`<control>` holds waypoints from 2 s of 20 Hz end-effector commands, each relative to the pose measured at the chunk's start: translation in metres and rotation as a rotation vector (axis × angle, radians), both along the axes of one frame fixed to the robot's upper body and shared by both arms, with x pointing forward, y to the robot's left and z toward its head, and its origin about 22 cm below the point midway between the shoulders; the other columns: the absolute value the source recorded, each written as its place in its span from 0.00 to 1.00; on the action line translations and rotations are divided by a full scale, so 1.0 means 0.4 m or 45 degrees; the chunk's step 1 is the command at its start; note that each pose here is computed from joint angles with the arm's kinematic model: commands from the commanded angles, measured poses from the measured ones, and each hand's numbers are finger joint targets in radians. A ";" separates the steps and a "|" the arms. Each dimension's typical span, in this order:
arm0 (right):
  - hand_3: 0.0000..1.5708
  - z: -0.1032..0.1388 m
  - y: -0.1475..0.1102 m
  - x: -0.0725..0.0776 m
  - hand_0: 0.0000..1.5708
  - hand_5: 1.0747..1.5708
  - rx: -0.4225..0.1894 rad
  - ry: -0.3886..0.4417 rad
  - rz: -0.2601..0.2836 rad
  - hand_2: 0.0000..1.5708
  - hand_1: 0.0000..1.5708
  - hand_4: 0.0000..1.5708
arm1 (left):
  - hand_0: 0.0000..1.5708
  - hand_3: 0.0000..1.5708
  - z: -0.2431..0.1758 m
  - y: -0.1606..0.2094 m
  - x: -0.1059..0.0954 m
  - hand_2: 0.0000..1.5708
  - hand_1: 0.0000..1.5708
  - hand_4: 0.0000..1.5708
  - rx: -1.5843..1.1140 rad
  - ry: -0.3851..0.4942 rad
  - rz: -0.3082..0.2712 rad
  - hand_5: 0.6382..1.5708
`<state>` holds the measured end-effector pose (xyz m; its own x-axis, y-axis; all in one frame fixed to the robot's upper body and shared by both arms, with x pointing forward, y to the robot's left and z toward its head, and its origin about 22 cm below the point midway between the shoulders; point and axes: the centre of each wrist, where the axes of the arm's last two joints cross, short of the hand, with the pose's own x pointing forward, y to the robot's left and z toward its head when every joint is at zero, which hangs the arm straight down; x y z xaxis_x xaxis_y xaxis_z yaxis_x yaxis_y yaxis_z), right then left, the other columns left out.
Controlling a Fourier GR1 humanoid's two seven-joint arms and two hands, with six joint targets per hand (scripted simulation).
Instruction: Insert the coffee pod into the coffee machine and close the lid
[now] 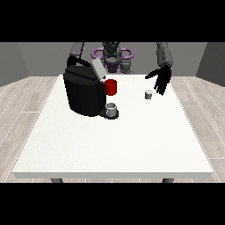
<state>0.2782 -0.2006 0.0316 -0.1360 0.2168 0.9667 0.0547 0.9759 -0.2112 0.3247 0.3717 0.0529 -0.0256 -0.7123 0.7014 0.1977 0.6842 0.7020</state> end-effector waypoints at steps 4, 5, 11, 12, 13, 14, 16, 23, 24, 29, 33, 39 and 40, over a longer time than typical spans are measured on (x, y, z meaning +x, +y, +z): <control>0.00 0.021 0.035 0.043 0.00 1.00 0.072 0.046 0.001 0.00 0.00 0.00 | 0.00 0.00 -0.031 0.007 0.033 0.00 0.00 0.00 0.148 0.019 -0.043 1.00; 0.00 -0.029 0.013 0.034 0.00 1.00 0.057 0.097 -0.034 0.00 0.00 0.00 | 0.00 0.00 -0.050 -0.021 0.032 0.19 0.00 0.00 0.169 0.054 -0.030 1.00; 0.00 -0.024 0.040 0.044 0.00 1.00 0.001 0.106 0.020 0.00 0.00 0.00 | 0.60 0.44 -0.060 -0.059 0.072 0.61 0.60 0.05 0.281 -0.033 -0.003 1.00; 0.00 -0.002 0.045 0.048 0.00 1.00 0.003 0.105 0.063 0.00 0.00 0.00 | 0.53 0.48 -0.052 -0.075 0.089 0.58 0.53 0.19 0.298 -0.118 0.038 1.00; 0.00 -0.037 -0.001 0.040 0.00 1.00 0.001 0.086 0.043 0.00 0.00 0.00 | 0.57 0.52 -0.072 -0.069 0.068 0.61 0.57 0.24 0.352 -0.134 -0.028 1.00; 0.00 -0.024 -0.022 0.041 0.00 1.00 -0.002 0.109 0.086 0.00 0.00 0.00 | 0.68 0.58 -0.089 -0.104 0.071 0.70 0.68 0.29 0.355 -0.178 -0.005 1.00; 0.00 -0.076 0.036 0.025 0.00 1.00 0.004 0.073 0.047 0.00 0.00 0.00 | 0.66 0.58 -0.057 -0.079 0.090 0.70 0.66 0.29 0.428 -0.174 -0.036 1.00; 0.00 -0.058 0.035 0.060 0.00 1.00 0.016 0.115 0.045 0.00 0.00 0.00 | 0.58 0.57 -0.089 -0.093 0.098 0.66 0.58 0.21 0.646 -0.027 -0.122 1.00; 0.00 -0.091 -0.016 0.060 0.00 1.00 0.028 0.105 0.013 0.00 0.00 0.00 | 0.56 0.52 -0.087 -0.079 0.087 0.64 0.56 0.18 0.675 0.015 -0.149 1.00; 0.00 -0.052 0.010 0.070 0.00 1.00 0.047 0.122 0.028 0.00 0.00 0.00 | 0.48 0.54 -0.079 -0.031 0.104 0.62 0.48 0.25 0.692 0.067 -0.145 1.00; 0.00 -0.128 -0.021 0.046 0.00 1.00 -0.044 0.227 -0.072 0.00 0.00 0.00 | 0.66 0.64 -0.140 -0.128 0.097 0.71 0.66 0.25 0.664 0.086 -0.227 1.00; 0.00 -0.128 -0.042 0.043 0.00 1.00 -0.030 0.259 -0.084 0.00 0.00 0.00 | 0.90 0.85 -0.089 -0.116 0.132 0.89 0.90 0.31 0.433 -0.041 -0.269 1.00; 0.00 -0.146 -0.052 0.048 0.00 1.00 -0.064 0.227 -0.097 0.00 0.00 0.00 | 0.91 0.86 -0.019 -0.113 0.167 0.91 0.91 0.31 0.423 -0.055 -0.287 1.00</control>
